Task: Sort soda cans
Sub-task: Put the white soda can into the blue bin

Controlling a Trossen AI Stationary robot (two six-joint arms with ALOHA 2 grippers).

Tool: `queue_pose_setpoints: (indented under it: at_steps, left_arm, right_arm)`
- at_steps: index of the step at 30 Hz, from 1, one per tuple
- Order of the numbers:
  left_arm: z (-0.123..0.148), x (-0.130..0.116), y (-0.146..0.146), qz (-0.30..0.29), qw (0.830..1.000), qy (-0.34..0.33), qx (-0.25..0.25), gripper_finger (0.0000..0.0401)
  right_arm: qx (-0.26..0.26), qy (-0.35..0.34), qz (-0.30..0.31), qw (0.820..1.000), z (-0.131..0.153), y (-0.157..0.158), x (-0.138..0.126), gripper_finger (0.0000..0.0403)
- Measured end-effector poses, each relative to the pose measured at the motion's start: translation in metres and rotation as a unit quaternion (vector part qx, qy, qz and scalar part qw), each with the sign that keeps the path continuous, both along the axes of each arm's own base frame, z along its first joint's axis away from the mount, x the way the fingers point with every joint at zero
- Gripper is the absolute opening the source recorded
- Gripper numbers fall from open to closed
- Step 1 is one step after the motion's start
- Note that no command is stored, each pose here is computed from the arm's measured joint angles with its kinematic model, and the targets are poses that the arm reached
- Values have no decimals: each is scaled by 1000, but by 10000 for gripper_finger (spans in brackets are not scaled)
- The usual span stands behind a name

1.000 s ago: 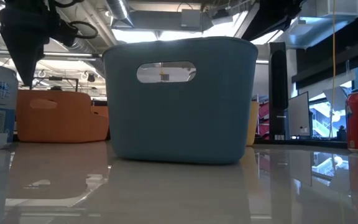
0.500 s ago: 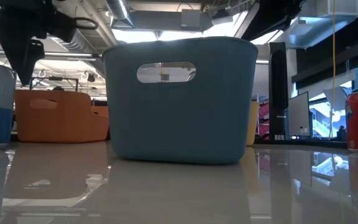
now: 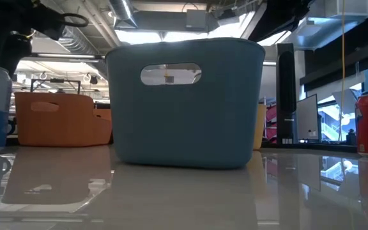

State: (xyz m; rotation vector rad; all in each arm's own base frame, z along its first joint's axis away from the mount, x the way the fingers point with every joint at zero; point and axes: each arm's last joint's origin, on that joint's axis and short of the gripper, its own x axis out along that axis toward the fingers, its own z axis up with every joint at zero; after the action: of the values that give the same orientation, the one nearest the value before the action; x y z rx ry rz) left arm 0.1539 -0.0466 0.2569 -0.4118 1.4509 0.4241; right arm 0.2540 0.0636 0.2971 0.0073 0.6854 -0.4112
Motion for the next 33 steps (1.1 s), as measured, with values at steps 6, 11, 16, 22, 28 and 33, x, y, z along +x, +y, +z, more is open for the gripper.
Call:
queue_pose_setpoints:
  at_steps: [6,11,16,22,28,33]
  left_arm:
    - [-11,1,-3,4,1000,-2,-5,392]
    - [-26,-1,-7,8,1000,8,-26,392]
    - [-35,0,-7,13,999,1,-36,392]
    - [-41,0,-7,2,999,-1,-37,378]
    - [-41,1,-8,5,999,-4,-39,305]
    - [-36,4,-9,3,999,-20,-44,291]
  right_arm:
    - [0,0,0,1000,0,0,0,19]
    - [0,0,0,1000,0,0,0,19]
    - [0,0,0,1000,0,0,0,19]
    - [0,0,0,1000,0,0,0,19]
    - [-1,0,-1,1000,0,0,0,19]
    - [-1,0,-1,1000,0,0,0,19]
